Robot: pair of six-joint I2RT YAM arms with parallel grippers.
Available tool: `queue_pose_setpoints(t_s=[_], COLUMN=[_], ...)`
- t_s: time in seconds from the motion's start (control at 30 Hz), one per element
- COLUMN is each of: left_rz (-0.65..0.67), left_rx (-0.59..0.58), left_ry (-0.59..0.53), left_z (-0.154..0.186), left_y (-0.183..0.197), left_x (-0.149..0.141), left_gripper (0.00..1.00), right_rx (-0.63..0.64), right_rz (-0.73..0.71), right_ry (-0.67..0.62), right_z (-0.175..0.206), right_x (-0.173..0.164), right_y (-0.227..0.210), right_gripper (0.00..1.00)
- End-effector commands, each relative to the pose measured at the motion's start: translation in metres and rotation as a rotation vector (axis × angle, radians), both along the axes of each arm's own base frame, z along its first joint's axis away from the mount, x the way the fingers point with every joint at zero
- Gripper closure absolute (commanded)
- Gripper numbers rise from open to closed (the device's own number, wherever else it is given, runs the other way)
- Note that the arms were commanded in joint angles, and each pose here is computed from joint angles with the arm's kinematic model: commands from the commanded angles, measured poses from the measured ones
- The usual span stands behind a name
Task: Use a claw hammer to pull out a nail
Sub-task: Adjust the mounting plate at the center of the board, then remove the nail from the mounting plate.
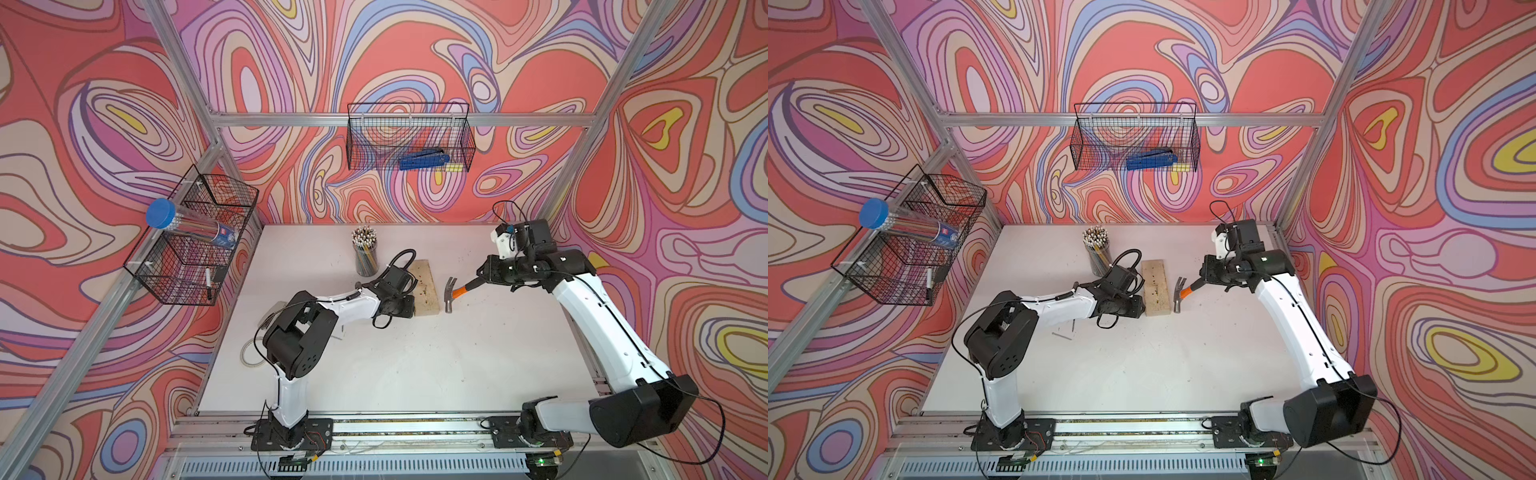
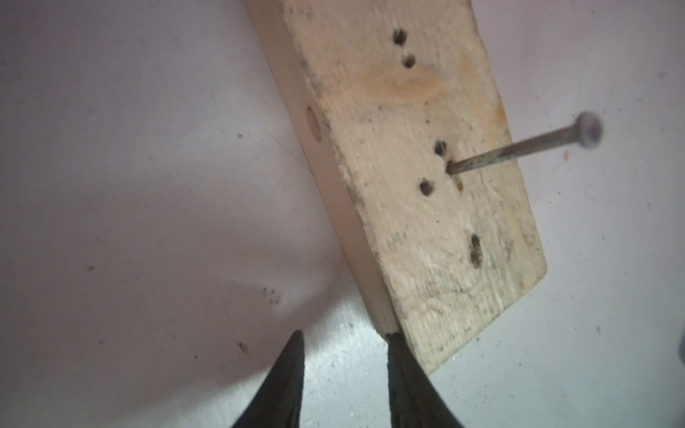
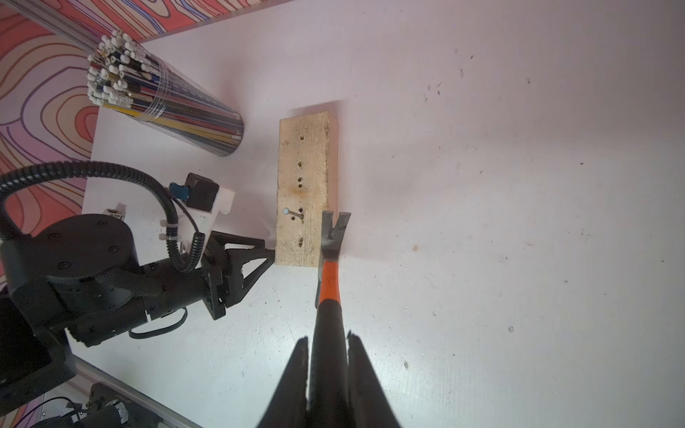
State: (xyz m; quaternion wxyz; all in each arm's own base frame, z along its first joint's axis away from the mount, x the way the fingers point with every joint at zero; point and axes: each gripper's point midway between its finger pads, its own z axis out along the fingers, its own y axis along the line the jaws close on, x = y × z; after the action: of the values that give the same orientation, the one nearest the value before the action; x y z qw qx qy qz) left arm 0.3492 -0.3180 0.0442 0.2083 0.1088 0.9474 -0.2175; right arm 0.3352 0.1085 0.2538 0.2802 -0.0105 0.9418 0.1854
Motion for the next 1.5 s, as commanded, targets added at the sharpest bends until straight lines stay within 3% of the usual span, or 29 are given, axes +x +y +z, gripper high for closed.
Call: queue_pose_setpoints(t_s=[0.0,0.27,0.63,1.03,1.47], left_rz=[-0.030,-0.040,-0.064,-0.106,-0.112], left_rx=[-0.037,0.023,0.062,0.046,0.070], left_ry=[-0.010,-0.071,-0.112,-0.041,0.030], left_z=[0.006,0.024,0.052,0.032,0.000], left_y=[-0.017,-0.007,-0.006,-0.030,-0.021], left_x=[0.000,0.005,0.053,0.088,0.075], left_gripper=[0.61,0.57,0.56,0.62,0.64], right_rx=[0.040,0.008,-0.059,-0.132,-0.170], right_rz=[0.038,0.108,0.161,0.200,0.273], right_ry=[-0.055,-0.005,0.056,0.100,0.151], right_z=[0.017,0.013,0.008,0.003,-0.001], right_x=[0.007,0.001,0.003,0.018,0.024], right_y=[0.010,0.021,0.038,0.053,0.074], right_gripper=[1.00,1.00,1.00,1.00,1.00])
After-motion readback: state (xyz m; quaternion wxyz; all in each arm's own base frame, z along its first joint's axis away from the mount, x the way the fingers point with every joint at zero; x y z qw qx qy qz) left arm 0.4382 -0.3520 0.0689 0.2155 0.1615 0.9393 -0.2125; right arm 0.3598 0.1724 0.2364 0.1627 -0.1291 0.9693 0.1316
